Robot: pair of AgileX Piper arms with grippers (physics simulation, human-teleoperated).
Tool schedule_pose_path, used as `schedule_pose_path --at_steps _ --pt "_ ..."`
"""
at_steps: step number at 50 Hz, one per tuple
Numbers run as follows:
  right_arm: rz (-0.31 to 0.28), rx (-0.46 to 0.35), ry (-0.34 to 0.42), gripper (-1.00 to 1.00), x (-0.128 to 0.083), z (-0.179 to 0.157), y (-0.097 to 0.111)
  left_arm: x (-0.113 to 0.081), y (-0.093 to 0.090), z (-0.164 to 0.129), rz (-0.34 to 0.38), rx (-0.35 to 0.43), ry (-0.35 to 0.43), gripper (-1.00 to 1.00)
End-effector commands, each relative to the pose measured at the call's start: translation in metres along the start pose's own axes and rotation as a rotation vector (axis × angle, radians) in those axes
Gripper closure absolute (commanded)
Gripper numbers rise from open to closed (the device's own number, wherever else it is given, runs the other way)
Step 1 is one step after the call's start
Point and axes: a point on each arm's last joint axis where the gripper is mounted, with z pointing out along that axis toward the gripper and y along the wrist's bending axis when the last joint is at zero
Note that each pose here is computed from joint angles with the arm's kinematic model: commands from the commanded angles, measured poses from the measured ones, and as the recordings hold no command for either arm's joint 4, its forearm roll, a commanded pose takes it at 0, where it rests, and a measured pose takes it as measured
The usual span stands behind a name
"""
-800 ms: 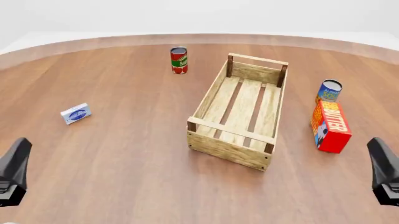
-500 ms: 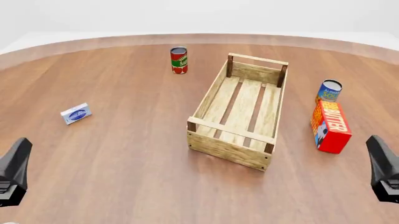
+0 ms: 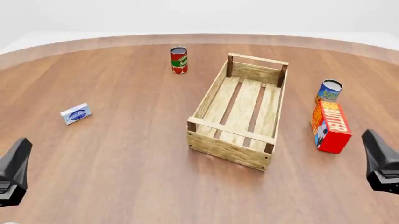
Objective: Pick up the butter and put it in the tray.
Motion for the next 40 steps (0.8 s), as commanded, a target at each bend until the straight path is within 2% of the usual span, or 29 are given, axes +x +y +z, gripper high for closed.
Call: schedule_pose_path --at_steps 1,40 --pt "-0.003 0.004 0.014 -1.00 0.002 0.009 0.000 0.000 0.000 0.000 0.000 0.000 0.000 -1.00" --pt "-0.018 0.051 0.100 -1.00 0.015 0.041 -0.006 0.000 0.000 0.000 0.000 0.000 0.000 -1.00"
